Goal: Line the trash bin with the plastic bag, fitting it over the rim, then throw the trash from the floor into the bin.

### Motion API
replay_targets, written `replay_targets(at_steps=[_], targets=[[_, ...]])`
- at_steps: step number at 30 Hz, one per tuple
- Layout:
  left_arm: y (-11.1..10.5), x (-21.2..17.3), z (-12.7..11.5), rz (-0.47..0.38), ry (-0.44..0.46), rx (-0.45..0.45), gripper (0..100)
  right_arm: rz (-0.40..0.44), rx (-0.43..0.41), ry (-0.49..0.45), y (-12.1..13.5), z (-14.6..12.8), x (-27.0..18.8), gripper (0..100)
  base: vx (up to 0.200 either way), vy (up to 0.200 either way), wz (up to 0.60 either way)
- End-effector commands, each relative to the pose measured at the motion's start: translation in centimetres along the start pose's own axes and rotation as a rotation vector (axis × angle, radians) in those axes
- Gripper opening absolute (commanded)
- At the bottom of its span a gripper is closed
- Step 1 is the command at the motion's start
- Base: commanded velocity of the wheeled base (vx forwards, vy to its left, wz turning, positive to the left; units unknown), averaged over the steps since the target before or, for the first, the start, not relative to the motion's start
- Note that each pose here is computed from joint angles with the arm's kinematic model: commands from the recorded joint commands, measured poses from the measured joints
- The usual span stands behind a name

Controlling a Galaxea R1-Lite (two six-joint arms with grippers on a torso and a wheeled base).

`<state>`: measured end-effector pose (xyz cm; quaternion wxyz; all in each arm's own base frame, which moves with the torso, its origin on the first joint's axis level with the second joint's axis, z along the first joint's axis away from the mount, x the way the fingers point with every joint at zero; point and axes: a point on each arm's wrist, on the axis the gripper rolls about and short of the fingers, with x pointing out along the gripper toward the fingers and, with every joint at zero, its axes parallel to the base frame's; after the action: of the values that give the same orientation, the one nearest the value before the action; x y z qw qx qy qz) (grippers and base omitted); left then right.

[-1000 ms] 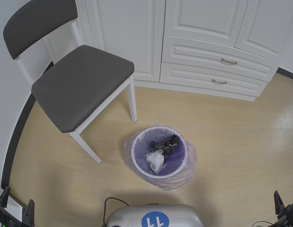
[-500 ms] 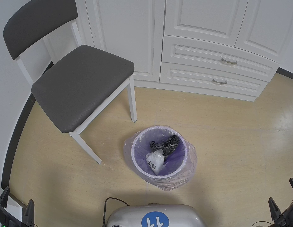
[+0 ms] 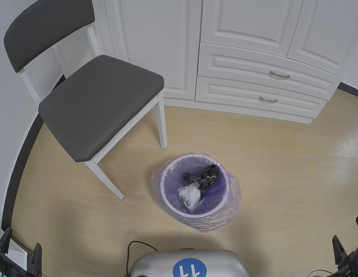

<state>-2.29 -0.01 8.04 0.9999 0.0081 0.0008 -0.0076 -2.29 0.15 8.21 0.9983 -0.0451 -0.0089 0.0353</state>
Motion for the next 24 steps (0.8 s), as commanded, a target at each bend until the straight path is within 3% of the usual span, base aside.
replay_targets(at_steps=[1, 3, 24], targets=[[-0.01, 0.01, -0.48, 0.0, 0.001, -0.001, 100, 0.032, 0.009, 0.024, 0.14, -0.78, 0.0, 100, 0.0, 0.0, 0.0], [-0.01, 0.01, -0.48, 0.0, 0.001, 0.001, 100, 0.033, 0.022, 0.092, 0.18, -1.31, -0.09, 100, 0.0, 0.0, 0.0], [0.06, 0.01, -0.45, 0.03, -0.002, -0.03, 100, 0.03, 0.035, 0.06, 0.15, -1.14, -0.02, 100, 0.0, 0.0, 0.0]])
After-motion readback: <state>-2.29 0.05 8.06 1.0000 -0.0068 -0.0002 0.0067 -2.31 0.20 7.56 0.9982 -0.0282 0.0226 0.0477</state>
